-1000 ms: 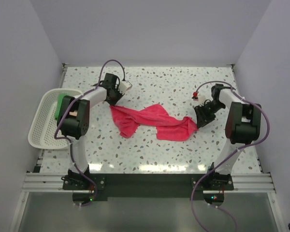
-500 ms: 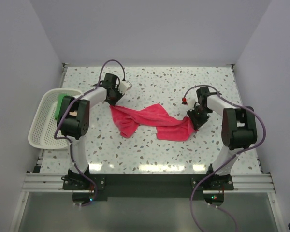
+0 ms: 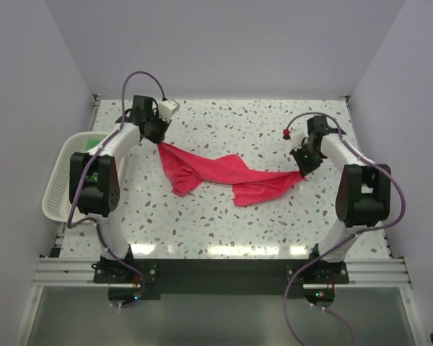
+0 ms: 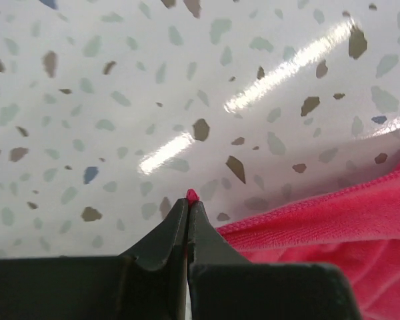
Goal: Roll the towels
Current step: Flatten the towel
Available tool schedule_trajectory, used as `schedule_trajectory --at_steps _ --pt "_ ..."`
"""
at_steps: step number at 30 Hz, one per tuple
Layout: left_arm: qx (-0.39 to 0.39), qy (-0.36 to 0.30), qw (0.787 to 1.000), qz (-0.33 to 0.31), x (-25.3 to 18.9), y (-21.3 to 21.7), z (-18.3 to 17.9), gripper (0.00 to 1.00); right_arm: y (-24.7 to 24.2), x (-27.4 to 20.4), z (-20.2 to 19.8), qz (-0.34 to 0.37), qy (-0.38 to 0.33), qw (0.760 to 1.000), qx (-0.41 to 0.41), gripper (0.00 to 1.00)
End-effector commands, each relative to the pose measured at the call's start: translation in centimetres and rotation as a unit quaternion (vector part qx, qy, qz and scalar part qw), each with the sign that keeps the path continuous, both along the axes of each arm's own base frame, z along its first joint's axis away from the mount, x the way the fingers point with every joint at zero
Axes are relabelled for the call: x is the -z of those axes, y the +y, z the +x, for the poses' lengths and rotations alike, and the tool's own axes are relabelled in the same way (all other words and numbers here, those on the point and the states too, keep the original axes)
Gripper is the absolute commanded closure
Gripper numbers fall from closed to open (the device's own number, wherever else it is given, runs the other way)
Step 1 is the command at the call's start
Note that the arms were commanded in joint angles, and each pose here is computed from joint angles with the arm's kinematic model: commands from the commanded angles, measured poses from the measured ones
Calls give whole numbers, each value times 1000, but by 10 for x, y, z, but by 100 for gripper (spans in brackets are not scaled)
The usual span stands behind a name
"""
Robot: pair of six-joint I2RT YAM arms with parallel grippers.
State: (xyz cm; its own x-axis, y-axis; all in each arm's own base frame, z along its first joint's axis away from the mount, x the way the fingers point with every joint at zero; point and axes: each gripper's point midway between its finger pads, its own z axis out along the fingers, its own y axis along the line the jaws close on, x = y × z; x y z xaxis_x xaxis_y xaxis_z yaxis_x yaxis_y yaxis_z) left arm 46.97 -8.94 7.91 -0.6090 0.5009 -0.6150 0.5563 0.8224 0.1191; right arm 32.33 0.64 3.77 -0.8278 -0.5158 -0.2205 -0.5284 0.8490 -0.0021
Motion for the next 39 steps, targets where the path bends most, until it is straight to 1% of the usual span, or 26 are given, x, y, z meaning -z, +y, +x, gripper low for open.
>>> schedule_trajectory --at_steps 1,2,3,6,9,12,14,15,16,17,18,20,22,23,26,27,29,30,31,33,34,35,36,37,38,39 --pt "-18 -111 991 -71 -97 7 25 100 -8 -83 53 -6 -135 991 -11 100" --pt "-21 -130 989 -74 -113 10 23 100 -18 -93 58 -5 -147 989 -3 100" --pt "-20 -142 987 -77 -122 11 22 100 -17 -113 68 -2 -175 984 -4 100" --pt "-25 -181 979 -95 -155 17 16 100 -17 -150 80 2 -223 975 -6 100" --pt "-34 -222 968 -109 -189 27 9 100 -22 -185 83 -1 -273 962 -3 100" --pt "-40 -254 960 -110 -215 37 -7 100 -29 -207 79 -5 -307 952 0 100" --pt "-44 -274 954 -113 -230 41 -22 100 -34 -227 69 -7 -334 942 3 100" --pt "-45 -279 952 -114 -234 43 -27 100 -35 -226 63 -10 -337 942 3 100" --pt "-46 -273 953 -119 -228 42 -35 100 -36 -230 58 -15 -344 939 1 100" --pt "-44 -293 947 -120 -243 42 -48 100 -37 -245 48 -21 -367 930 1 100" --pt "-44 -297 946 -122 -244 42 -56 100 -39 -241 41 -26 -366 930 3 100" --pt "-46 -305 943 -126 -249 42 -77 100 -42 -256 24 -38 -392 919 0 100" --pt "-53 -300 944 -128 -248 43 -91 100 -44 -256 11 -49 -398 916 0 100" --pt "-52 -306 942 -129 -252 42 -103 100 -45 -266 1 -53 -414 909 0 100" --pt "-52 -324 936 -124 -265 45 -123 100 -47 -274 -13 -66 -424 903 1 100" --pt "-55 -307 942 -122 -259 45 -129 100 -48 -279 -17 -70 -431 900 1 100" --pt "-55 -300 945 -120 -267 45 -130 100 -50 -279 -16 -77 -428 901 -3 100" --pt "-67 -287 949 -112 -263 50 -130 100 -51 -275 -9 -78 -420 904 -5 100" --pt "-70 -290 949 -107 -268 52 -127 100 -52 -272 -5 -80 -415 906 -6 100" --pt "-78 -266 956 -99 -252 54 -114 100 -51 -266 10 -73 -406 911 -9 100" --pt "-83 -258 958 -98 -246 55 -108 100 -46 -249 25 -63 -381 923 -13 100" --pt "-90 -228 964 -100 -226 55 -95 100 -48 -247 36 -70 -373 925 -8 100" --pt "-96 -213 967 -103 -217 55 -88 100 -47 -238 47 -77 -363 929 -8 100" --pt "-105 -183 971 -111 -196 53 -74 100 -40 -212 64 -81 -330 940 -19 100" --pt "-110 -171 972 -114 -186 53 -67 100 -36 -202 73 -82 -322 943 -24 100" --pt "-115 -168 972 -115 -179 53 -58 100 -43 -199 85 -102 -324 941 -14 100"
